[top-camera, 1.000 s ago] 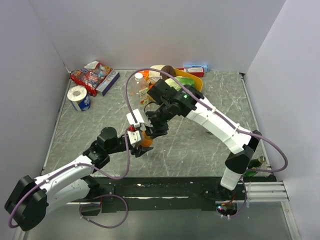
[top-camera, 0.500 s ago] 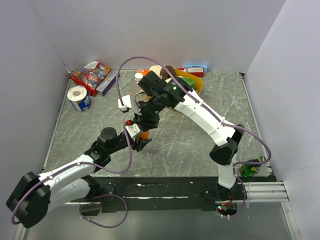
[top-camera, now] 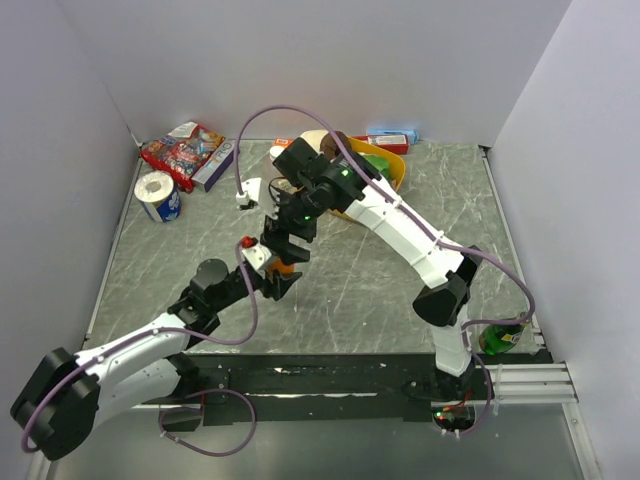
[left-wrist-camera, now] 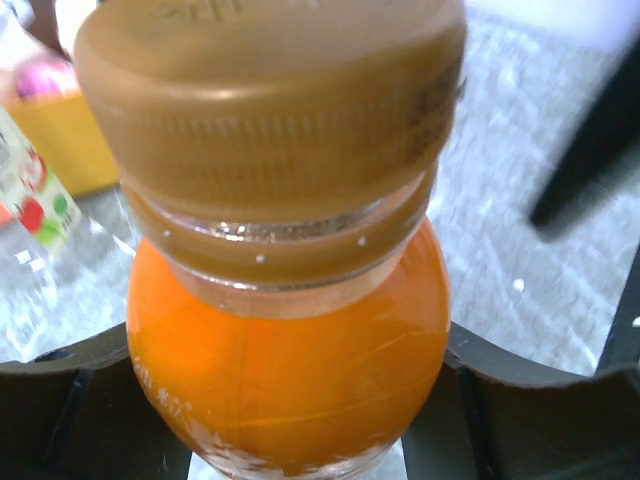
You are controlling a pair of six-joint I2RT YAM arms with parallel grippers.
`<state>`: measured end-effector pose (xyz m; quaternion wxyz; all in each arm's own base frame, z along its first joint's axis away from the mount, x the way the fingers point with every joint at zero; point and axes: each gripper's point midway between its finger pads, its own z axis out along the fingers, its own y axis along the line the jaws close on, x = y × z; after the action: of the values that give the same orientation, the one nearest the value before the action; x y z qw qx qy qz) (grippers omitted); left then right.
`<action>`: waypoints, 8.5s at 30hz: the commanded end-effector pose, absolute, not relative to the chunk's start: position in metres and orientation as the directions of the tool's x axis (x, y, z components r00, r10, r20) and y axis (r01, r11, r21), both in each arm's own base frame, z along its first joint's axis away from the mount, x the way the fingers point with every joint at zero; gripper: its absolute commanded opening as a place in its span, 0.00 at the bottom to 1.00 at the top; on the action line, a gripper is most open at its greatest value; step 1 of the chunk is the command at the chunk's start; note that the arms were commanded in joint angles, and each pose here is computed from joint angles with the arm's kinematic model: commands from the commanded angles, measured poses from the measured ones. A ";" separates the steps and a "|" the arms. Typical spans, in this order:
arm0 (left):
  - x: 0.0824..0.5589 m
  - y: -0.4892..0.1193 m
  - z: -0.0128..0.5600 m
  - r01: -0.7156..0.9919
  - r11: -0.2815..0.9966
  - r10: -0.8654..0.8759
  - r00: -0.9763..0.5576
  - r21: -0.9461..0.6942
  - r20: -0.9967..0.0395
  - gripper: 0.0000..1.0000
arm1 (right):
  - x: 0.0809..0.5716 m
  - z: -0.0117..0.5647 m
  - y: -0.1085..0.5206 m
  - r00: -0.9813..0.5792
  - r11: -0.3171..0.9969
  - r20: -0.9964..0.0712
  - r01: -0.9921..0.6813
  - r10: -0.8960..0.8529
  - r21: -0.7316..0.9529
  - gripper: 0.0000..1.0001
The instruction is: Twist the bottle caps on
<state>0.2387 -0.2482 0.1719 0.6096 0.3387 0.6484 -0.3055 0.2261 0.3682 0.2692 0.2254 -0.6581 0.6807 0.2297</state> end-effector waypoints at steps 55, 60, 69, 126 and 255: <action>0.193 -0.263 0.222 0.893 0.126 0.232 0.396 0.431 -0.888 0.01 | 0.125 0.293 0.317 0.603 -0.638 -0.598 -0.746 -0.527 -0.189 0.58; 0.198 -0.264 0.232 0.896 0.185 0.202 0.368 0.404 -0.908 0.01 | 0.131 0.285 0.322 0.577 -0.599 -0.594 -0.778 -0.561 -0.190 0.44; 0.270 -0.243 0.277 0.719 0.689 -0.089 -0.031 -0.084 -0.996 0.01 | 0.171 0.267 0.350 0.120 -0.142 -0.642 -0.990 -0.757 -0.018 0.20; 0.179 -0.262 0.226 0.927 0.089 0.240 0.334 0.363 -0.911 0.01 | 0.138 0.328 0.329 0.687 -0.557 -0.628 -0.702 -0.366 -0.444 0.73; 0.219 -0.274 0.248 0.927 0.288 0.188 0.190 0.240 -0.963 0.01 | 0.147 0.294 0.339 0.535 -0.521 -0.701 -0.810 -0.472 -0.268 0.03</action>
<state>0.1839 -0.2701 0.2067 0.4979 0.5896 0.5396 -0.3367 0.1560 0.3261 0.2925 0.3340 -0.8646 0.3072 0.2158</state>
